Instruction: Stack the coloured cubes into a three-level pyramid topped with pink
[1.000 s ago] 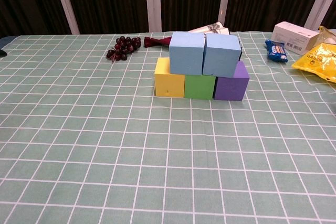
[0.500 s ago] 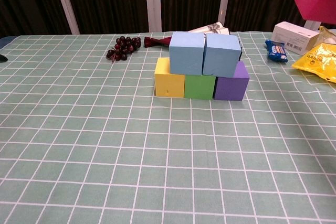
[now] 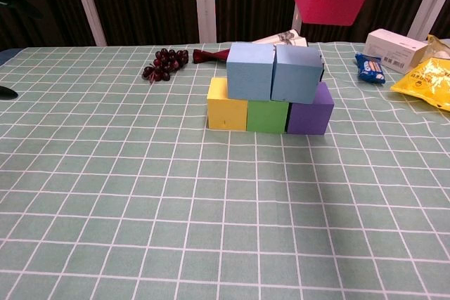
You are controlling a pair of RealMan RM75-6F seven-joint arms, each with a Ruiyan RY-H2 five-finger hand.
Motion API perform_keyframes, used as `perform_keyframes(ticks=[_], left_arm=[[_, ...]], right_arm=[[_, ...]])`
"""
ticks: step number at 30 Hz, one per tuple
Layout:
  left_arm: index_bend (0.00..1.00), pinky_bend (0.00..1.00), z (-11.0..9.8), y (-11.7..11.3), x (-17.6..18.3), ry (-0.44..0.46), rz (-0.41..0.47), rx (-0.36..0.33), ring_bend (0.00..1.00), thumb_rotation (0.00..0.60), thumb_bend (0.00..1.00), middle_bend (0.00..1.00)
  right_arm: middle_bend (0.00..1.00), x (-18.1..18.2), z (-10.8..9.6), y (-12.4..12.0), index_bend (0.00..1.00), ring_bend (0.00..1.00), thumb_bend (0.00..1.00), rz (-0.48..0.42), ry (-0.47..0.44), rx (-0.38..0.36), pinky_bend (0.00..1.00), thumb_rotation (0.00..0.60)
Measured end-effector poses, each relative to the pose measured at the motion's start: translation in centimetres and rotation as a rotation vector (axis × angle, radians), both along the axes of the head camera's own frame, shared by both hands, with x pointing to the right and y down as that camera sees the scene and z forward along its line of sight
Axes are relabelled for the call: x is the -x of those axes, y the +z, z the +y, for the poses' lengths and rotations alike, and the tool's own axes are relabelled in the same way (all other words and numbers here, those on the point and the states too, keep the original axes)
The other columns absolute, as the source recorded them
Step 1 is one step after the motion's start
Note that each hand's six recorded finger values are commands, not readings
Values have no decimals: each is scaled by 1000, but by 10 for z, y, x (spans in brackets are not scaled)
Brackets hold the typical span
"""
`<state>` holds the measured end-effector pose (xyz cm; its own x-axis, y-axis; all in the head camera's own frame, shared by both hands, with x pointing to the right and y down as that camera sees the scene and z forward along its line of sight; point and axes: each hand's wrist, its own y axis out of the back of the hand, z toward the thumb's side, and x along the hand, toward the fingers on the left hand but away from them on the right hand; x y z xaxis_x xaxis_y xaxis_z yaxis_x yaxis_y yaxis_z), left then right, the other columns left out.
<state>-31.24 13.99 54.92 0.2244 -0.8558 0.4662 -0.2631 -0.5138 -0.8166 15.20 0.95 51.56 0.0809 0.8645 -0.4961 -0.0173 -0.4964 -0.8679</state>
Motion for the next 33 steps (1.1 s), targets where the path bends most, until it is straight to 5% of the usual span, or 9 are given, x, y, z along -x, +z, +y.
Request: perform_keyframes(ticks=[9,18,33], left_arm=[[0,0,-1,-4,2,-11,29,9,0,600,123,99],[0,0,-3,-4,5,-25,46,19,0,600,123,99],[0,0,-5,-6,6,-28,60,26,0,600,123,99]], right_arm=[[478,37,-7,10,22,242,236,53,2,5,0,600],[499,58,-15,12,22,243,236,90,146,74,0,600],[499,66,-4,24,22,243,236,16,248,180,0,600]])
